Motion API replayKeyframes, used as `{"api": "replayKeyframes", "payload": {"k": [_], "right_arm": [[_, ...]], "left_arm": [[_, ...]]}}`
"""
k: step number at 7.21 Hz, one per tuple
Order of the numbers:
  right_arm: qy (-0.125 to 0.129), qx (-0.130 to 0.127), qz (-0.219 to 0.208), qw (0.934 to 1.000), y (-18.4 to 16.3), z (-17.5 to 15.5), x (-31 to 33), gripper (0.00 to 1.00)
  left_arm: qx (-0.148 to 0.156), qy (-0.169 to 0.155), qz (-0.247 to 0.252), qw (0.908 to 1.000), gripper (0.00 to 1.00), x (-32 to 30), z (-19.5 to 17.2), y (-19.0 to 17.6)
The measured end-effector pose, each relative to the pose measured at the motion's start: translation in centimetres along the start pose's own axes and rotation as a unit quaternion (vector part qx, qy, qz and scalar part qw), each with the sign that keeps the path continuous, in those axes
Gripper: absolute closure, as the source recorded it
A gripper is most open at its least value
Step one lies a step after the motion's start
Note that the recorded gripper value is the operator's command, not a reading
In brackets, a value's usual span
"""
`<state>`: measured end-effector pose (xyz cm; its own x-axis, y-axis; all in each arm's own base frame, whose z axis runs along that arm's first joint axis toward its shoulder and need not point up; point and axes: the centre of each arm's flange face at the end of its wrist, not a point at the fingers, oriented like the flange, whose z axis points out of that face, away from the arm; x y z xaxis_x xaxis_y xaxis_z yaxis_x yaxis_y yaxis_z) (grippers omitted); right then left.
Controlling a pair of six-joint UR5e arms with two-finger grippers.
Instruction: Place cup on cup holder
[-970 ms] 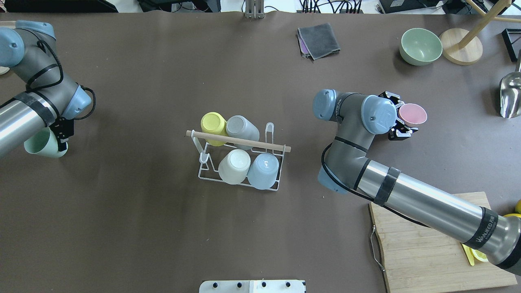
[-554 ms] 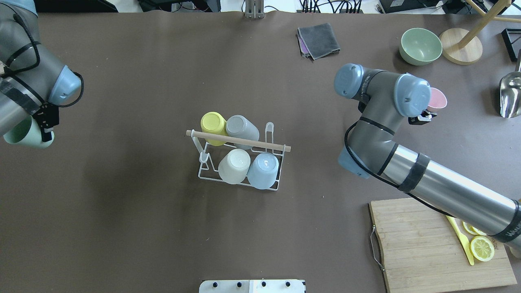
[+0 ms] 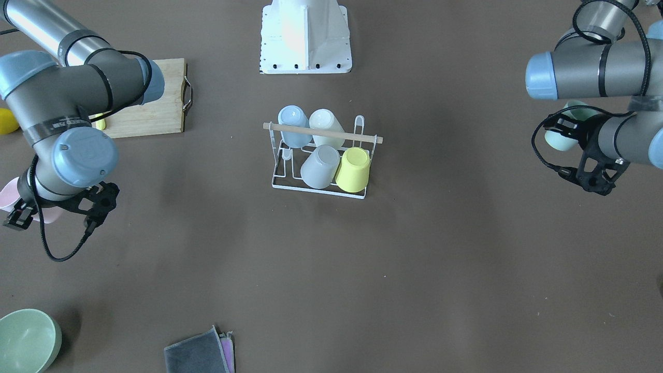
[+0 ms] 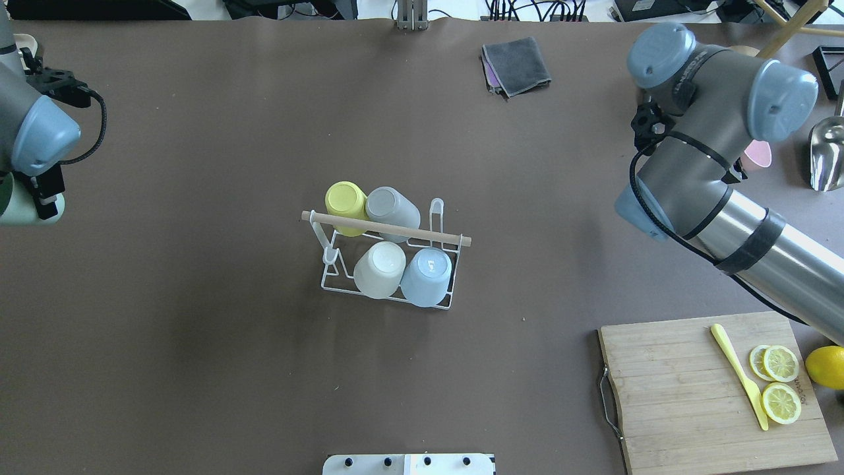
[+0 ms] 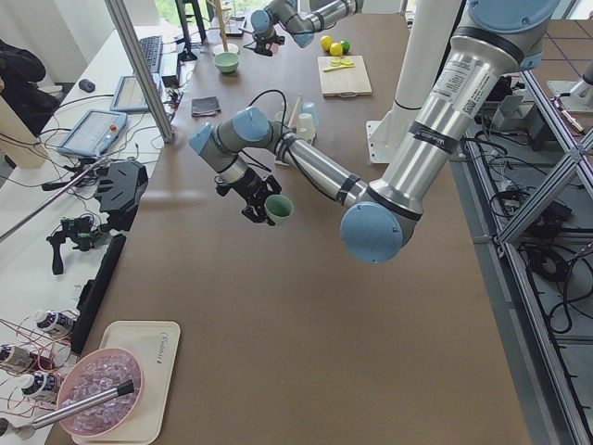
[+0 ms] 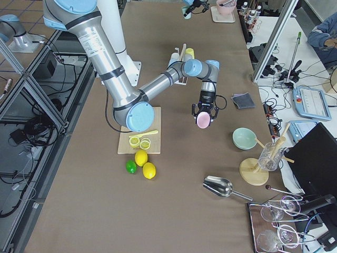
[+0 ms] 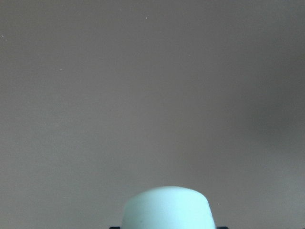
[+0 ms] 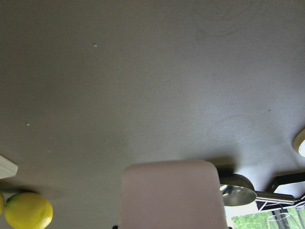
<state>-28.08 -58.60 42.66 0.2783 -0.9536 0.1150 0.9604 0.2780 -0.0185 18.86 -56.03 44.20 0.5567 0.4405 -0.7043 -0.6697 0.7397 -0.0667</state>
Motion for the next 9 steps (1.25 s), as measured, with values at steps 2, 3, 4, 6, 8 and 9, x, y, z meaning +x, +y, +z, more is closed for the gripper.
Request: {"api": "replayKeyframes", "payload": {"k": [2,3,4,6,8,9], "right_arm": [[-0.049,0.079,0.04,0.9948,2.9,-1.0,2.0,1.0],[-0.063,0.118,0.048,0.9898,3.7,-0.7,2.5,1.0],[-0.074,0.157,0.053,0.9834,4.5,-0.1,3.0,1.0],[-0.069,0.231,0.043,0.9695,5.5,0.4,3.4,1.0],[-0.048,0.297,0.015,0.9537,5.9,1.1,2.2,1.0],[-0.038,0.333,-0.007,0.942,5.6,2.1,1.5,1.0]], "left_arm": [[0.073,-0.047,-0.008,0.9962,1.0,-0.6,-0.2,0.8],[0.113,-0.068,-0.023,0.991,1.0,-0.4,-1.0,0.6],[0.159,-0.083,-0.03,0.9832,1.0,-0.1,-1.9,0.1],[0.273,-0.107,-0.009,0.9561,1.0,0.2,-3.4,-1.8],[0.376,-0.094,0.008,0.9217,1.0,2.5,-5.0,-2.8],[0.425,-0.074,0.015,0.902,1.0,4.3,-5.7,-3.0]]}}
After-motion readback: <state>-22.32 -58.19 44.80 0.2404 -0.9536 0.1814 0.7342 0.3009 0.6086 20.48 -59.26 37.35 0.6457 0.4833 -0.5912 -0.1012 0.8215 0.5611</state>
